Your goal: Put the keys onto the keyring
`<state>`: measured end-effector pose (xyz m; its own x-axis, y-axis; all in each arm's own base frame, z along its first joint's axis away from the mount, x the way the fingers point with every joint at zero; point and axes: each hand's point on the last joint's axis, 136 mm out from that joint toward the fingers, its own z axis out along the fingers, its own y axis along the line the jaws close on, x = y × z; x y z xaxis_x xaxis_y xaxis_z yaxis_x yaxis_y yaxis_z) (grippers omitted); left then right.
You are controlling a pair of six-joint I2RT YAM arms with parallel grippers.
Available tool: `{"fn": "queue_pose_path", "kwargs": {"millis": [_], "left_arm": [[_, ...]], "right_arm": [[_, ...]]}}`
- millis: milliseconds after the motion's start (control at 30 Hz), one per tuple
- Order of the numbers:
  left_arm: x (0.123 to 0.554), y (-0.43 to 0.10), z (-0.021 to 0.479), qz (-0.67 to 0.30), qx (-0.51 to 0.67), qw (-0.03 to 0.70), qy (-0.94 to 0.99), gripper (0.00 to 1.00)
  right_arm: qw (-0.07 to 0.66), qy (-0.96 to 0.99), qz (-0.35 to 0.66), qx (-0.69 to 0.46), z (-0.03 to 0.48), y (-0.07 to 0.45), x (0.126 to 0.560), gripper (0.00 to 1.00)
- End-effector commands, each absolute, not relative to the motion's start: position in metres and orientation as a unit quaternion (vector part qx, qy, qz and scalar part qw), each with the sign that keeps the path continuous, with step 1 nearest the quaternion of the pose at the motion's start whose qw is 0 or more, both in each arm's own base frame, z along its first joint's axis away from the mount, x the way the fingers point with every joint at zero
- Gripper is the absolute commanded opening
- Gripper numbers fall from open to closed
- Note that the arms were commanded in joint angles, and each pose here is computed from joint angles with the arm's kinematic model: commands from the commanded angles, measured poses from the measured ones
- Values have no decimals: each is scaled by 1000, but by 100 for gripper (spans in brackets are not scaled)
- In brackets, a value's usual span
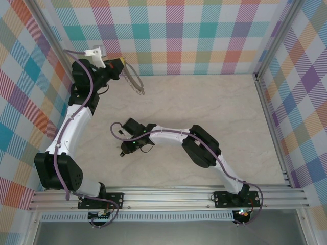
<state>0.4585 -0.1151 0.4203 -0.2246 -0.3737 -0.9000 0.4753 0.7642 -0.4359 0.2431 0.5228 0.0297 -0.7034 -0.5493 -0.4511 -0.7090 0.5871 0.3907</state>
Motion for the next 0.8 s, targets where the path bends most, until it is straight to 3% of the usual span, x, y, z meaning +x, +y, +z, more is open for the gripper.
{"fn": "queue_pose_path", "kwargs": {"millis": [0, 400, 767], "left_arm": [[456, -107, 438, -348, 40, 645, 679, 0], [455, -104, 433, -355, 38, 643, 678, 0], [452, -106, 433, -362, 41, 640, 676, 0]], "right_arm": [[129, 878, 280, -367, 27, 526, 238, 33], [130, 882, 273, -363, 24, 525, 241, 23], [136, 883, 272, -357, 29, 524, 246, 0]]}}
